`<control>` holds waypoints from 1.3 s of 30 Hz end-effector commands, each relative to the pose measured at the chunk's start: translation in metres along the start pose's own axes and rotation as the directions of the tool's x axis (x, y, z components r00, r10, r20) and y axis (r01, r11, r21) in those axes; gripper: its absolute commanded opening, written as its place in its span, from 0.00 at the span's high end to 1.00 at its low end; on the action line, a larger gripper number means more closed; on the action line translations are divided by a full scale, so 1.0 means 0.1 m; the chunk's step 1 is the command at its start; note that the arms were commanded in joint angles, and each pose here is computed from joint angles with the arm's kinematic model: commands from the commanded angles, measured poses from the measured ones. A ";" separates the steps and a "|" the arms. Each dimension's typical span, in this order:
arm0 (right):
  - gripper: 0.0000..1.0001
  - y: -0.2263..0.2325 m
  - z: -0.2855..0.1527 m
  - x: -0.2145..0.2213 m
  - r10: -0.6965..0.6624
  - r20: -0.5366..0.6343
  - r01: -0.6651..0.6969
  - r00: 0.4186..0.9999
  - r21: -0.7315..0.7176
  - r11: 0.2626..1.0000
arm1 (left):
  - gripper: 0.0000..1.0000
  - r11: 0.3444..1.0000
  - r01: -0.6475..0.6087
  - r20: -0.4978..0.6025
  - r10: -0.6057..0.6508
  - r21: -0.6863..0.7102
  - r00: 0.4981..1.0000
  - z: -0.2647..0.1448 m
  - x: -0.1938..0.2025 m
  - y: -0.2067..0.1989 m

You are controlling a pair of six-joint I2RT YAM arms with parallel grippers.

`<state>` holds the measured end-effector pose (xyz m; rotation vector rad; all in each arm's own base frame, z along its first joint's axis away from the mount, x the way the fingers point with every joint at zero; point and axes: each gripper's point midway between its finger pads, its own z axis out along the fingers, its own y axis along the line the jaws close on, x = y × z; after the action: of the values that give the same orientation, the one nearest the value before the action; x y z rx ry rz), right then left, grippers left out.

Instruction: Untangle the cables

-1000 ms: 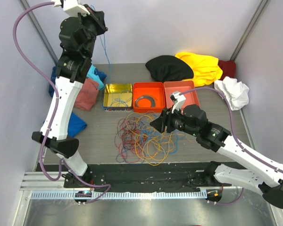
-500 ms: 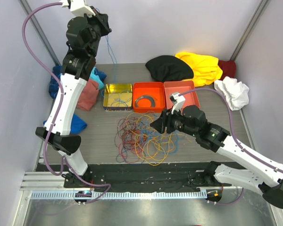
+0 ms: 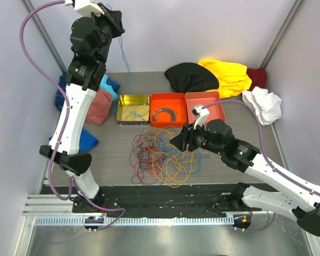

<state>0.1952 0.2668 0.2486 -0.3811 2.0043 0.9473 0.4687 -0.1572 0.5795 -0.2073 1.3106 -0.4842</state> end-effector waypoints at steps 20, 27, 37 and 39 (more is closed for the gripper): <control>0.49 0.03 -0.01 -0.03 -0.002 0.024 0.002 1.000 -0.012 1.000 | 1.00 0.991 0.091 0.049 -0.096 0.098 0.994 -0.04 -0.20 -0.22; 0.49 -0.01 0.00 0.00 -0.009 0.017 0.009 1.000 -0.003 1.000 | 1.00 0.997 0.073 -0.084 -0.071 0.012 0.994 -0.05 0.62 0.15; 0.49 -0.03 0.03 0.06 -0.005 0.001 0.005 1.000 0.005 1.000 | 1.00 0.997 0.001 -0.225 -0.018 -0.073 0.974 -0.08 1.45 0.54; 0.49 -0.06 0.04 0.08 -0.003 -0.003 0.003 1.000 0.010 1.000 | 1.00 0.996 -0.020 -0.251 -0.002 -0.086 0.968 -0.09 1.58 0.60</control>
<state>0.1936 0.2649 0.2343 -0.3851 2.0346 0.9322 0.5013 -0.1813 0.3874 -0.2107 1.6789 -0.4572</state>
